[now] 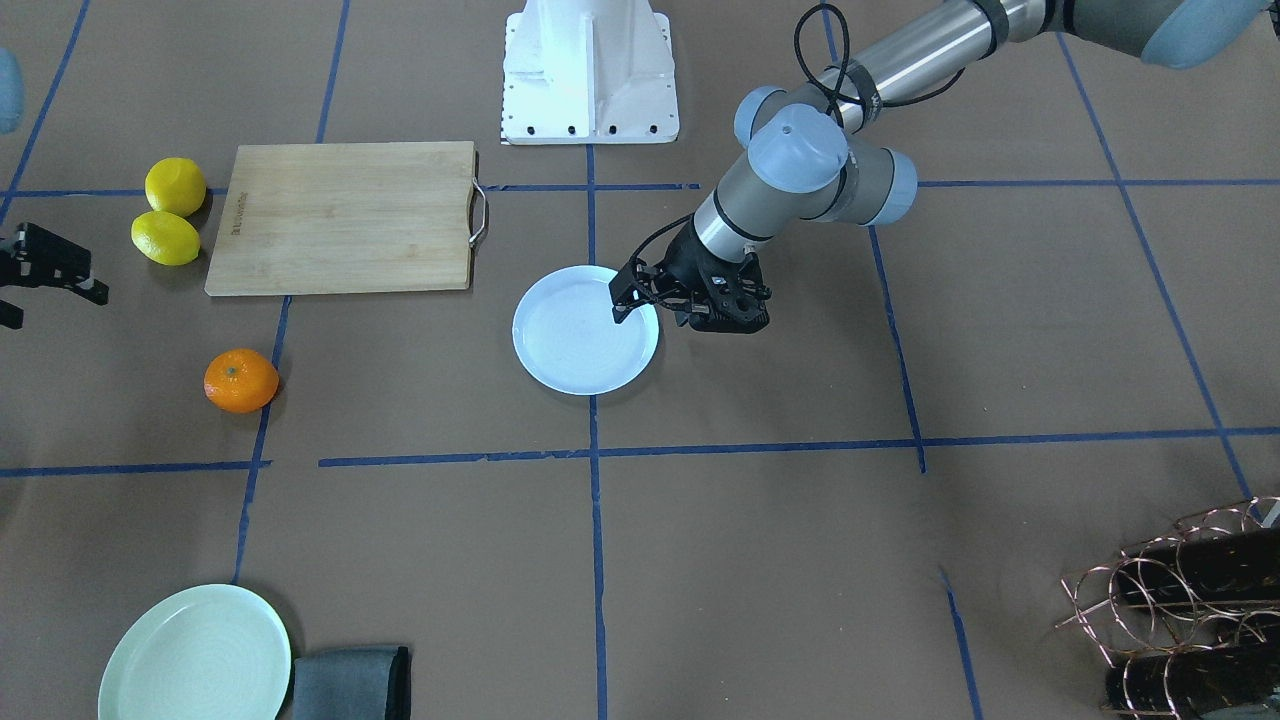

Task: Pick orange to plate
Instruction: 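Hold the plate with the left gripper while the right gripper grasps the orange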

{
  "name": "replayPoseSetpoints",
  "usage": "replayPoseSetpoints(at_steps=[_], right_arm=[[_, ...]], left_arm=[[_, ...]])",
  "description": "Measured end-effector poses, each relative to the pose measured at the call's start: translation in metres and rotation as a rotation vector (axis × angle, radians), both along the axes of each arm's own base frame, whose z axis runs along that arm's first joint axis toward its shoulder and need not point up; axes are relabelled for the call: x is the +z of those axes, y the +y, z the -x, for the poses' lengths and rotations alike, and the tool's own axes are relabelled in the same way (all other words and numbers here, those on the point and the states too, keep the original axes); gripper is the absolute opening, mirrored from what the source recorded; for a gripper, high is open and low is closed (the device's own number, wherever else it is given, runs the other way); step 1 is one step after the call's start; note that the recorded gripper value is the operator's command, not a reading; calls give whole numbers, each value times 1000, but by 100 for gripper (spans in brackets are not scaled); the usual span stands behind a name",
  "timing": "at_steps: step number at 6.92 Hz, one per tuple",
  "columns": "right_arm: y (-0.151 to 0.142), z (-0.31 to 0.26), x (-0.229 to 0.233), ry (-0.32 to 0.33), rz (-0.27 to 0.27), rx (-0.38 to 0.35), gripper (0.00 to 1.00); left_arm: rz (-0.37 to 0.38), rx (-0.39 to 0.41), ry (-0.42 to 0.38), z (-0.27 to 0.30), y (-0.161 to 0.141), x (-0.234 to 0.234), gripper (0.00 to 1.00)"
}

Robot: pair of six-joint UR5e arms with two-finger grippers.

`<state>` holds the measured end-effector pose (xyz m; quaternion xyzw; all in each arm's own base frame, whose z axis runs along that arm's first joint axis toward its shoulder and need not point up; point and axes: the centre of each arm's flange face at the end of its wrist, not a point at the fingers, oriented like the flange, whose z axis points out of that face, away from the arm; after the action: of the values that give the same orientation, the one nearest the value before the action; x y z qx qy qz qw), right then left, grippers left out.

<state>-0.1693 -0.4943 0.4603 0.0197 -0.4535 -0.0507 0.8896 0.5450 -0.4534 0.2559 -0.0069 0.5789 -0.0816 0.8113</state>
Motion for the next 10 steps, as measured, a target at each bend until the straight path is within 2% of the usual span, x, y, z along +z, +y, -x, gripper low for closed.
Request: replayPoseSetpoints(at_steps=[1, 2, 5, 10], right_arm=[[10, 42, -5, 35, 24, 68, 100], [20, 77, -7, 74, 25, 114, 100], [38, 132, -6, 141, -18, 135, 100], [14, 164, 10, 202, -33, 158, 100]], left_arm=[[0, -7, 2, 1, 0, -1, 99], [-1, -16, 2, 2, -1, -1, 99], [-4, -25, -2, 2, -2, 1, 99], [-10, -46, -13, 1, -3, 5, 99]])
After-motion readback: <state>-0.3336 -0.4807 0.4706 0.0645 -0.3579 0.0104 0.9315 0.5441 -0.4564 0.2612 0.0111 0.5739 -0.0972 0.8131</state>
